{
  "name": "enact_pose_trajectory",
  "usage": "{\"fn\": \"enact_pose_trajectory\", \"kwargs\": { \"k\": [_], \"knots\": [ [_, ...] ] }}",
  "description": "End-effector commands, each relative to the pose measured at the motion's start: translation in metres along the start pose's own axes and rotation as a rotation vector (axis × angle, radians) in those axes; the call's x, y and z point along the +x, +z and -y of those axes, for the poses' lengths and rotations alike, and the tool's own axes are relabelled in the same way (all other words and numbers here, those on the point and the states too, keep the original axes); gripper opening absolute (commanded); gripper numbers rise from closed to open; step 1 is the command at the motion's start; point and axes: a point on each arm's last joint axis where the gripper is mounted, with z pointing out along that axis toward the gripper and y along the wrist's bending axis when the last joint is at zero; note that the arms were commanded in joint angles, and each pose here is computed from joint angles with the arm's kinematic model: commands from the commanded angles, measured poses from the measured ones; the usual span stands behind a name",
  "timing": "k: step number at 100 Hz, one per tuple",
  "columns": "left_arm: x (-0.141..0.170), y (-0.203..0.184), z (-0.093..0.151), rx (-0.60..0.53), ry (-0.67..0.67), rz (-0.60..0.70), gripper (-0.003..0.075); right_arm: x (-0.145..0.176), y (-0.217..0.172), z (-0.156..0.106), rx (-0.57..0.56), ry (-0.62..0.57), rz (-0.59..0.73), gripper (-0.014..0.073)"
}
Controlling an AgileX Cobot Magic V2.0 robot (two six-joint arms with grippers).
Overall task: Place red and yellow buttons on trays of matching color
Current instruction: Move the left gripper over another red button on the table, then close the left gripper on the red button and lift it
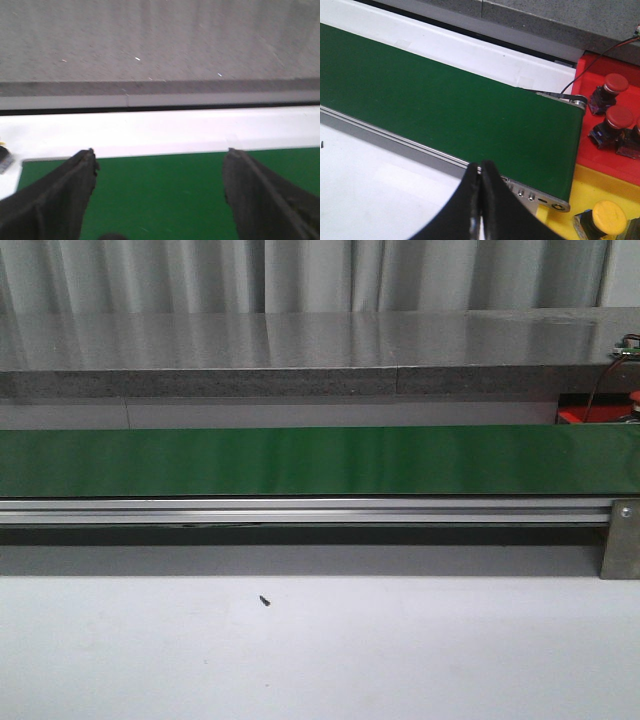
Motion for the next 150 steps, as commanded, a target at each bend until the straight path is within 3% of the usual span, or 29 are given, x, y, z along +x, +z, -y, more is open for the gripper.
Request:
{"fn": "enact_pose_trajectory", "kwargs": {
  "k": [1,29,56,108,150],
  "knots": [
    [-0.030,-0.006,-0.017,-0.086,-0.047,0.112,0.0529,-0.012,-0.005,0.003,0.037,0.011,0.085,-0.0068],
    [-0.071,0.033,-0.090,-0.246,-0.126,0.049,0.0573,-0.012,-0.005,0.003,0.037,0.011,0.085,-0.0068],
    [-0.100,0.097,-0.146,-0.275,-0.160,0.043,0.0579,-0.012,-0.005,0.003,0.037,0.011,0.085,-0.0068],
    [-0.057,0.181,-0.198,-0.314,-0.233,-0.045,0.0564,-0.012,-0.005,0.003,0.038,0.011,0.085,-0.0068],
    [-0.024,0.248,-0.239,-0.323,-0.194,-0.148,0.0564,-0.012,-0.005,0.003,0.038,0.011,0.085,-0.0068]
  ]
}}
